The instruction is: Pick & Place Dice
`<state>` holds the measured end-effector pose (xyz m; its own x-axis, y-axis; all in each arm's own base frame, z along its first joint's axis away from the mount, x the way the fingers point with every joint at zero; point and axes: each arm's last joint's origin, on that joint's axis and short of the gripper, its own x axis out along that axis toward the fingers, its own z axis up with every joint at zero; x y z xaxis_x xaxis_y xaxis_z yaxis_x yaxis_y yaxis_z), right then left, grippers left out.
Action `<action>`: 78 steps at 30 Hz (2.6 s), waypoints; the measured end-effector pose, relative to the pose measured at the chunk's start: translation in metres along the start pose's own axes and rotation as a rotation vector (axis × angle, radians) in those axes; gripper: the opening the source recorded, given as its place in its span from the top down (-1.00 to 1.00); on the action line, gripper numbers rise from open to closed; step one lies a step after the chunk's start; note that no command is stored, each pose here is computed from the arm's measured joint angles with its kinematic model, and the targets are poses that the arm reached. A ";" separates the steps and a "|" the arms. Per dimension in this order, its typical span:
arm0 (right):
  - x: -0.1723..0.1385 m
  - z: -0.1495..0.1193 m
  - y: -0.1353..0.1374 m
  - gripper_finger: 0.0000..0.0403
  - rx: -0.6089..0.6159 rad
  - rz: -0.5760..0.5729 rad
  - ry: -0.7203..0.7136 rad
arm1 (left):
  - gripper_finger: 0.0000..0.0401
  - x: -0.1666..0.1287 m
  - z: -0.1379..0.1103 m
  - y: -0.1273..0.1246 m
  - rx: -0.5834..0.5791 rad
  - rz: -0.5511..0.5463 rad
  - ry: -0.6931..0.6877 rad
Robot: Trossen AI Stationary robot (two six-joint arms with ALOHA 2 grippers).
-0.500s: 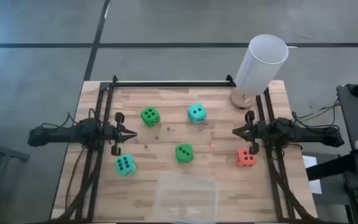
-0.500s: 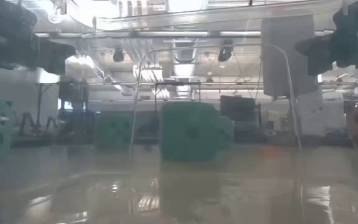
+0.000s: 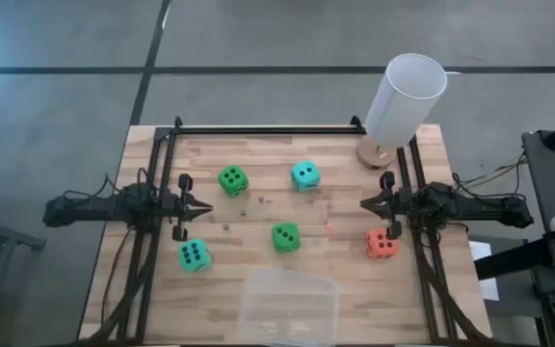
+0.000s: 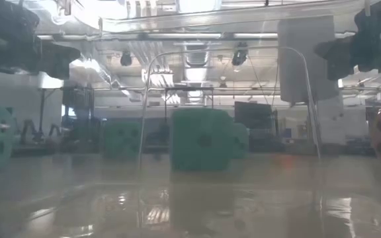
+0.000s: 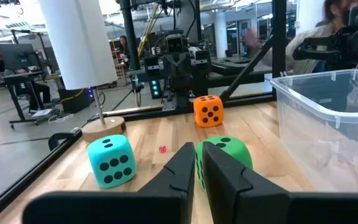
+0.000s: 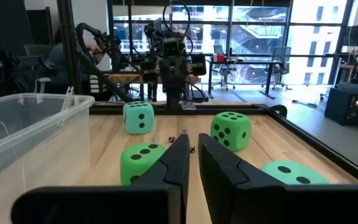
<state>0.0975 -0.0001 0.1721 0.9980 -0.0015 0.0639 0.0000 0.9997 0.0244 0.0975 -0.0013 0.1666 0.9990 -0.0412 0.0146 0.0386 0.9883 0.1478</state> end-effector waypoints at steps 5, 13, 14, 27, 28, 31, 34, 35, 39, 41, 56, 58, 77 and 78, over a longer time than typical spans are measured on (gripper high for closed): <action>0.000 0.000 0.000 0.83 -0.001 0.000 0.000 | 0.81 0.000 0.000 0.000 0.000 0.000 0.001; 0.000 0.000 0.000 0.83 0.000 0.000 0.000 | 0.81 0.000 0.000 0.000 0.000 0.000 0.000; 0.000 0.000 0.000 0.83 -0.001 0.000 0.000 | 0.81 0.000 0.000 0.000 0.000 0.000 0.000; 0.000 0.000 0.000 0.83 -0.001 0.000 0.000 | 0.81 0.000 0.000 0.000 0.000 0.000 0.000; 0.000 0.000 0.000 0.83 -0.001 0.000 0.000 | 0.81 0.000 0.000 0.000 0.000 0.000 0.000; 0.000 0.000 0.000 0.83 -0.001 0.000 0.000 | 0.81 0.000 0.000 0.000 0.000 0.000 0.000; 0.000 0.000 0.000 0.83 0.000 0.000 0.000 | 0.81 0.000 0.000 0.000 0.000 0.000 0.000; 0.000 0.000 0.000 0.83 -0.001 0.000 0.000 | 0.81 0.000 0.000 0.000 0.000 0.000 0.000; 0.000 0.000 0.000 0.83 0.008 0.000 0.000 | 0.81 0.000 0.000 0.000 0.000 0.000 0.000; 0.000 0.000 0.000 0.83 0.027 0.000 0.000 | 0.81 0.000 0.000 0.000 0.000 0.000 0.000; -0.003 0.022 0.005 0.83 0.079 0.161 -0.225 | 0.81 0.000 0.000 0.000 0.000 0.000 0.000; -0.004 0.027 0.006 0.83 0.073 0.205 -0.269 | 0.81 0.000 0.000 0.000 0.000 0.000 0.000; -0.046 0.134 0.008 0.83 -0.079 0.150 -0.405 | 0.81 0.000 0.000 0.000 0.000 0.000 0.000; -0.048 0.139 0.007 0.83 -0.078 0.116 -0.386 | 0.81 0.000 0.000 0.000 0.000 0.000 0.000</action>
<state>0.0405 0.0034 0.3074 0.8945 0.1167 0.4316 -0.0910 0.9926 -0.0797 0.0975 -0.0013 0.1667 0.9990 -0.0414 0.0145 0.0388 0.9882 0.1478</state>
